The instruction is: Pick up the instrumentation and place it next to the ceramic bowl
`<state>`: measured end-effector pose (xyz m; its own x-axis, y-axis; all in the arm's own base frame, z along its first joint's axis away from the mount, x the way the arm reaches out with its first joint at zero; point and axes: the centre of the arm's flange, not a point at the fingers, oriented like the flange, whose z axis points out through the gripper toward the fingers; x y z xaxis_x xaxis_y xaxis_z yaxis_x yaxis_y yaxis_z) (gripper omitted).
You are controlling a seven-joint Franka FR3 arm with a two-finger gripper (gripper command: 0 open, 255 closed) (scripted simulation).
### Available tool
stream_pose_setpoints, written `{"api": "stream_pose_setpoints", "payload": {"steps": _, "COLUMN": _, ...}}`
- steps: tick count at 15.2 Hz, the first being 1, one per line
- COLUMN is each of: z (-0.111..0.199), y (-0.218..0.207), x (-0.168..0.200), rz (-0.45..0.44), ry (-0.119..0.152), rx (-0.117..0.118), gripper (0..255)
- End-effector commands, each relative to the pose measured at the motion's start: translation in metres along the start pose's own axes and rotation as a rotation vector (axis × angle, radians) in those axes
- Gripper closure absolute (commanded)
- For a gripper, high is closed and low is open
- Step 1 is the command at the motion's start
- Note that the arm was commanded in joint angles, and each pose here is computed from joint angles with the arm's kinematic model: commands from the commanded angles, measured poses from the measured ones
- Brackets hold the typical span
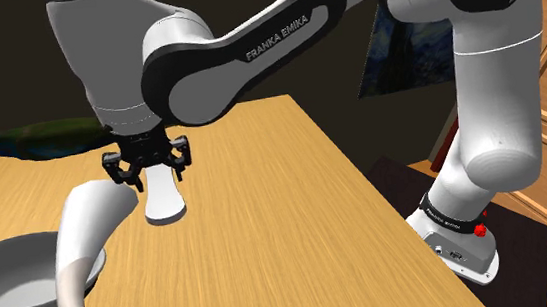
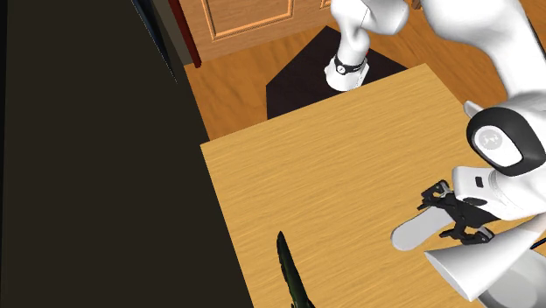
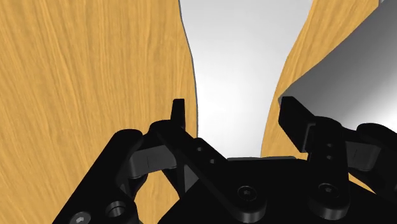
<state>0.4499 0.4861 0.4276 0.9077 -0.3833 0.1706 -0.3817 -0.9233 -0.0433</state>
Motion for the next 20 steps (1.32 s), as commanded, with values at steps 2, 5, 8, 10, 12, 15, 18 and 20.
{"api": "stream_pose_setpoints", "payload": {"steps": 2, "z": 0.069, "y": -0.008, "x": -0.025, "rz": 0.021, "ry": -0.179, "rx": -0.028, "gripper": 255}}
{"api": "stream_pose_setpoints", "payload": {"steps": 5, "z": 0.078, "y": -0.008, "x": -0.026, "rz": 0.021, "ry": -0.179, "rx": -0.028, "gripper": 255}}
{"api": "stream_pose_setpoints", "payload": {"steps": 8, "z": 0.078, "y": -0.008, "x": -0.026, "rz": 0.021, "ry": -0.179, "rx": -0.028, "gripper": 255}}
{"api": "stream_pose_setpoints", "payload": {"steps": 10, "z": 0.078, "y": -0.008, "x": -0.026, "rz": 0.021, "ry": -0.179, "rx": -0.028, "gripper": 255}}
{"api": "stream_pose_setpoints", "payload": {"steps": 12, "z": 0.078, "y": -0.008, "x": -0.026, "rz": 0.021, "ry": -0.179, "rx": -0.028, "gripper": 255}}
{"api": "stream_pose_setpoints", "payload": {"steps": 15, "z": 0.084, "y": -0.007, "x": -0.015, "rz": 0.021, "ry": -0.179, "rx": -0.026, "gripper": 0}}
{"api": "stream_pose_setpoints", "payload": {"steps": 18, "z": 0.078, "y": -0.008, "x": -0.026, "rz": 0.021, "ry": -0.179, "rx": -0.028, "gripper": 0}}
{"api": "stream_pose_setpoints", "payload": {"steps": 20, "z": 0.052, "y": -0.009, "x": -0.021, "rz": 0.021, "ry": -0.179, "rx": -0.028, "gripper": 0}}
